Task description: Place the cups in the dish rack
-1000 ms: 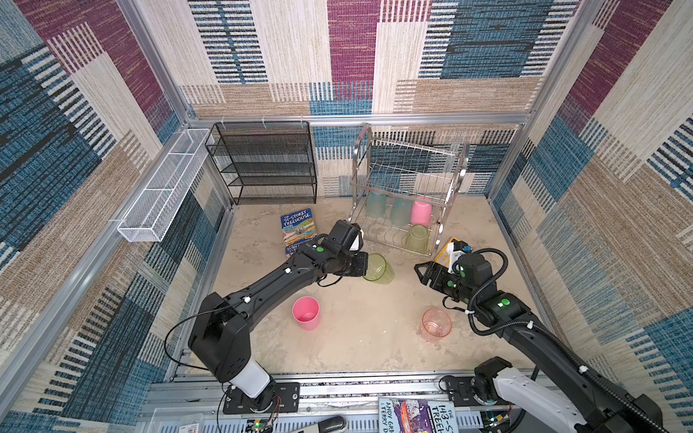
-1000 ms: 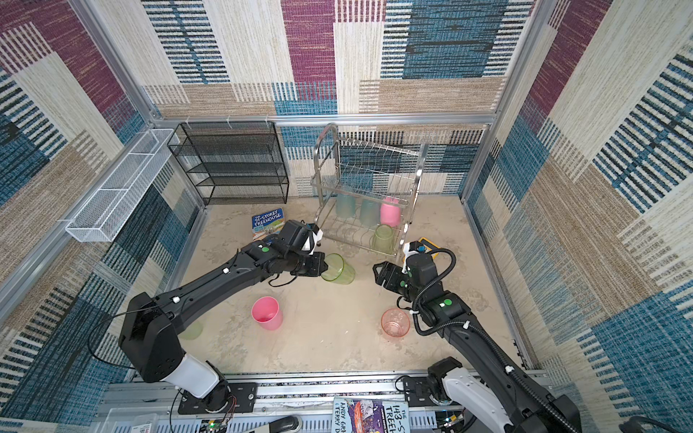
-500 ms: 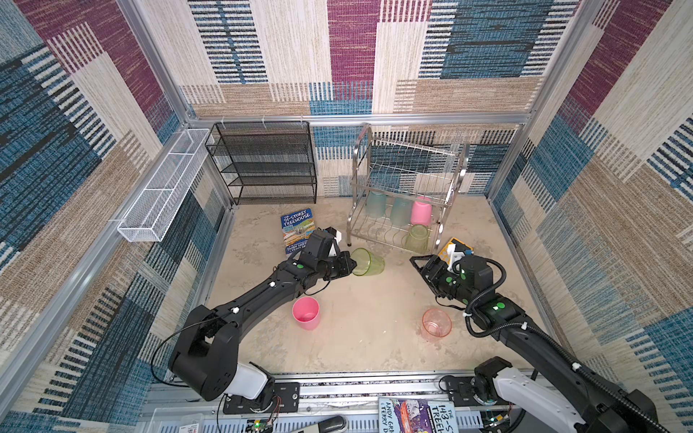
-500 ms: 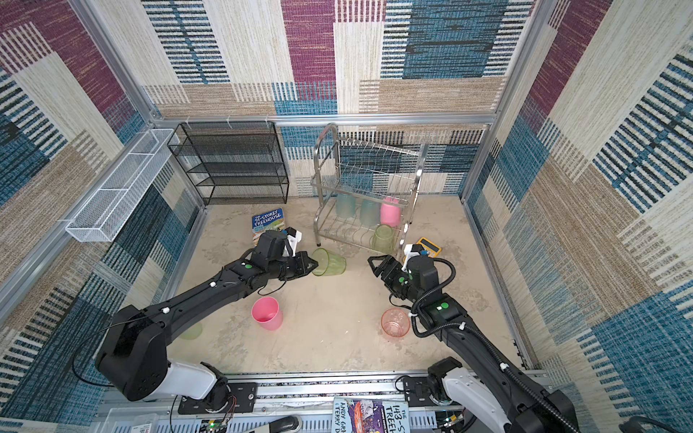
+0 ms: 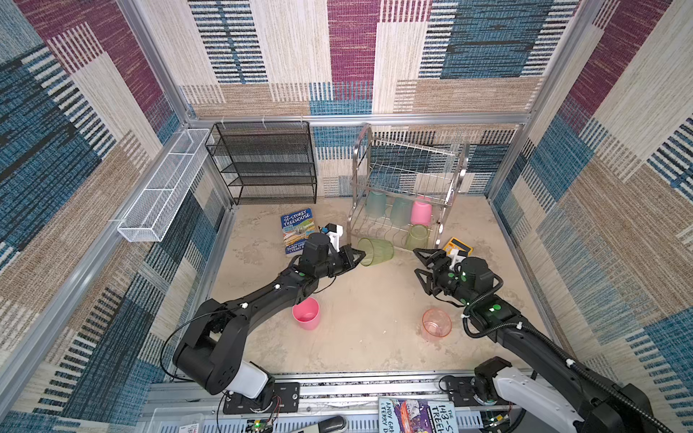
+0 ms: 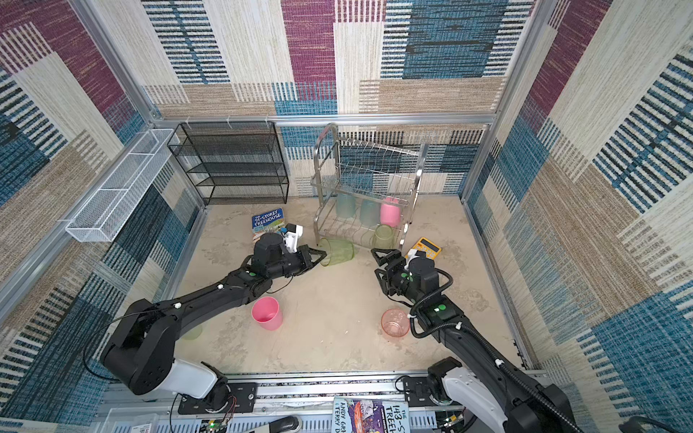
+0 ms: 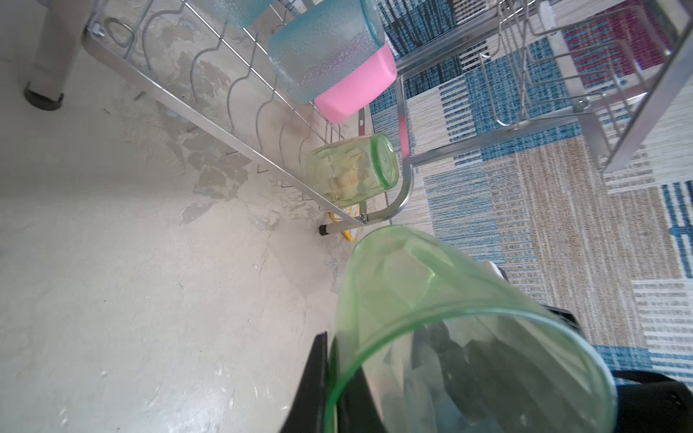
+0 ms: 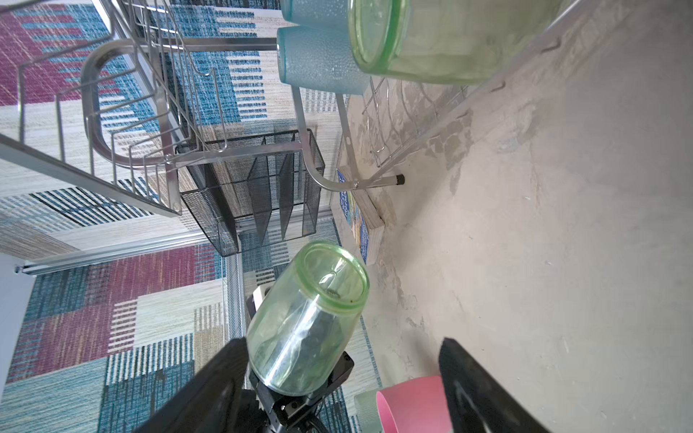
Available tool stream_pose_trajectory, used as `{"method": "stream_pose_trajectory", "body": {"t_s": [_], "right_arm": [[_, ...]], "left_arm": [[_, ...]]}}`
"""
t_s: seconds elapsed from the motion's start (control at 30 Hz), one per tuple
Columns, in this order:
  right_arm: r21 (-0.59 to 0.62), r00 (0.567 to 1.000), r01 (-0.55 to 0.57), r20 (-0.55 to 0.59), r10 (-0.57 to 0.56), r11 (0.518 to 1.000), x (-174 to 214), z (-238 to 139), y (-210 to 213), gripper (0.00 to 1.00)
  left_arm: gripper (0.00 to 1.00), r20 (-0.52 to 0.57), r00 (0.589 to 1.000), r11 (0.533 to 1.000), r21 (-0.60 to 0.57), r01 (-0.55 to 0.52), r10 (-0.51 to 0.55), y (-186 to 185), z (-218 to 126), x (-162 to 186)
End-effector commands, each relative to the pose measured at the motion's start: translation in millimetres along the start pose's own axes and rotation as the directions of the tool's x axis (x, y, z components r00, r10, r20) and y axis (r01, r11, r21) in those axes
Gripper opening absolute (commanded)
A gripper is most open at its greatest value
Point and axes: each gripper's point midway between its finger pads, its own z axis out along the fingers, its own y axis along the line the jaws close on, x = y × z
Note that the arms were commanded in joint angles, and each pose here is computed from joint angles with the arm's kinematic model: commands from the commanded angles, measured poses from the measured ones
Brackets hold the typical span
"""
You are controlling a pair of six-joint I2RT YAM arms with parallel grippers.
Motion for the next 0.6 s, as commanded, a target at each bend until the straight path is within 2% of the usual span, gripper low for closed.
{"method": "stream_pose_trajectory", "body": {"t_s": [0.0,0.23,0.57], "right_arm": [[-0.076,0.998,-0.057,0.026,0.059,0.996,-4.1,1.1,24.5,0.83],[-0.076,0.997,-0.073,0.02,0.075,0.994,0.4,17.0,36.4,0.84],[-0.096,0.994,-0.089,0.05,0.094,0.991,-5.6,33.7,47.1,0.88]], "left_arm": [[0.03,0.04,0.999,0.993,0.12,-0.017,0.012,-27.2,-0.2,-11.3],[0.04,0.039,0.999,0.978,0.21,0.009,-0.017,-42.9,7.9,-8.9],[0.03,0.024,0.998,0.964,0.26,0.051,-0.059,-50.2,15.3,-2.4]]}}
